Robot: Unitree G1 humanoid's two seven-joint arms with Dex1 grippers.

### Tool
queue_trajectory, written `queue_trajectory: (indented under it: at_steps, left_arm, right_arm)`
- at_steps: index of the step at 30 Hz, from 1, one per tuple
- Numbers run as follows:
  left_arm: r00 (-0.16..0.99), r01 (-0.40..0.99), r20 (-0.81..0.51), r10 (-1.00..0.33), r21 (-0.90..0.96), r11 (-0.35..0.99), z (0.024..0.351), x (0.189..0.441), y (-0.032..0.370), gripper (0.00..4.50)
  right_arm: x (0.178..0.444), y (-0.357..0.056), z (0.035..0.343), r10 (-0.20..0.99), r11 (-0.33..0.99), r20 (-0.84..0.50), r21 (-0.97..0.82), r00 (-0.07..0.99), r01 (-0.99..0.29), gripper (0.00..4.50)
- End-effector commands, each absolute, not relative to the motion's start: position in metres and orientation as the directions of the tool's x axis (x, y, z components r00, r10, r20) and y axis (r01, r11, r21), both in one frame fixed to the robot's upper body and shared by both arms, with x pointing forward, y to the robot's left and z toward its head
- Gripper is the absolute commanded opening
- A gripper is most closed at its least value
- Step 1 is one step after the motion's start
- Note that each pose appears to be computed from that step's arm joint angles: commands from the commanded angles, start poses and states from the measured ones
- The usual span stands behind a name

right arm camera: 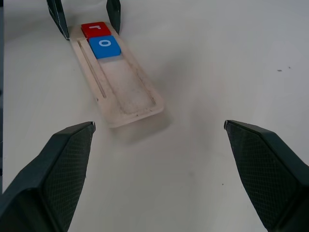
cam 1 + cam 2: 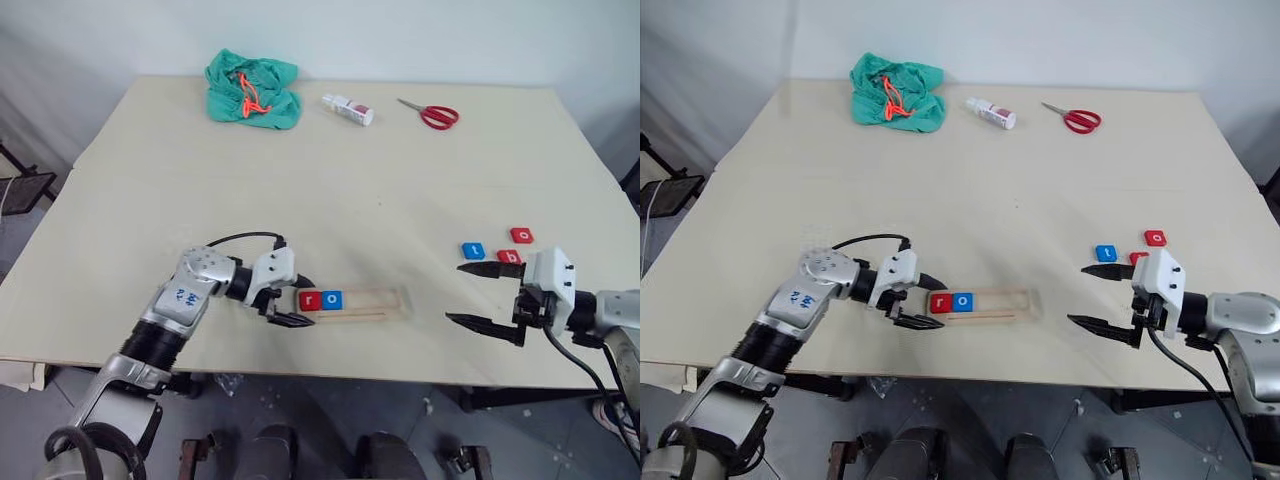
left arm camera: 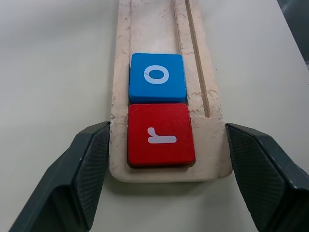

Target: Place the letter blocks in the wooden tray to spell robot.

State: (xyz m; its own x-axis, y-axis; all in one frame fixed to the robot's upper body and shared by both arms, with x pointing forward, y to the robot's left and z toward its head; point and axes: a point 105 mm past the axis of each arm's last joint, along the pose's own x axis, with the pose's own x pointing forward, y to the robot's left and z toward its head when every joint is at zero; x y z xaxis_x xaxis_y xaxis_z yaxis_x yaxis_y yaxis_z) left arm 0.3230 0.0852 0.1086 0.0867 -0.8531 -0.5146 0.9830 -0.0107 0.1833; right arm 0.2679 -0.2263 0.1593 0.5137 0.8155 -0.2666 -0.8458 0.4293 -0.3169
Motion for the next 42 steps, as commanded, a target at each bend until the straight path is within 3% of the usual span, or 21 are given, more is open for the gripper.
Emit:
queue_trajectory:
  at_steps: [1, 8, 11, 12, 21, 29, 35, 42]
  left_arm:
    - [0.08, 0.976, -0.515, -0.853, 0.214, -0.038, 0.111, 0.323, 0.079, 3.4]
    - [0.068, 0.97, -0.533, -0.843, 0.233, -0.069, 0.109, 0.323, 0.076, 3.4]
    - [0.08, 0.973, -0.547, -0.834, 0.224, -0.054, 0.107, 0.324, 0.079, 4.4]
    - [0.077, 0.973, -0.548, -0.833, 0.223, -0.057, 0.106, 0.324, 0.079, 4.45]
    - [0.091, 0.964, -0.456, -0.885, 0.263, -0.036, 0.137, 0.32, 0.096, 4.45]
    - [0.102, 0.949, -0.201, -0.974, 0.314, 0.035, 0.173, 0.316, 0.113, 4.45]
    - [0.147, 0.934, -0.068, -0.987, 0.338, 0.116, 0.166, 0.312, 0.111, 4.45]
    - [0.205, 0.92, -0.019, -0.979, 0.346, 0.186, 0.155, 0.31, 0.113, 4.45]
  right_arm:
    - [0.262, -0.233, 0.172, 0.802, 0.449, -0.246, -0.354, 0.545, -0.82, 4.5]
    - [0.261, -0.235, 0.173, 0.79, 0.466, -0.244, -0.358, 0.563, -0.809, 4.5]
    - [0.262, -0.235, 0.173, 0.784, 0.472, -0.243, -0.363, 0.571, -0.803, 4.5]
    - [0.263, -0.235, 0.173, 0.782, 0.475, -0.244, -0.365, 0.574, -0.801, 4.5]
    - [0.265, -0.245, 0.178, 0.755, 0.501, -0.245, -0.384, 0.608, -0.776, 4.5]
    - [0.269, -0.277, 0.17, 0.609, 0.66, -0.258, -0.359, 0.75, -0.66, 4.5]
    - [0.275, -0.309, 0.168, 0.398, 0.839, -0.162, -0.335, 0.903, -0.43, 4.5]
    - [0.263, -0.326, 0.167, 0.28, 0.891, -0.152, -0.327, 0.948, -0.315, 4.5]
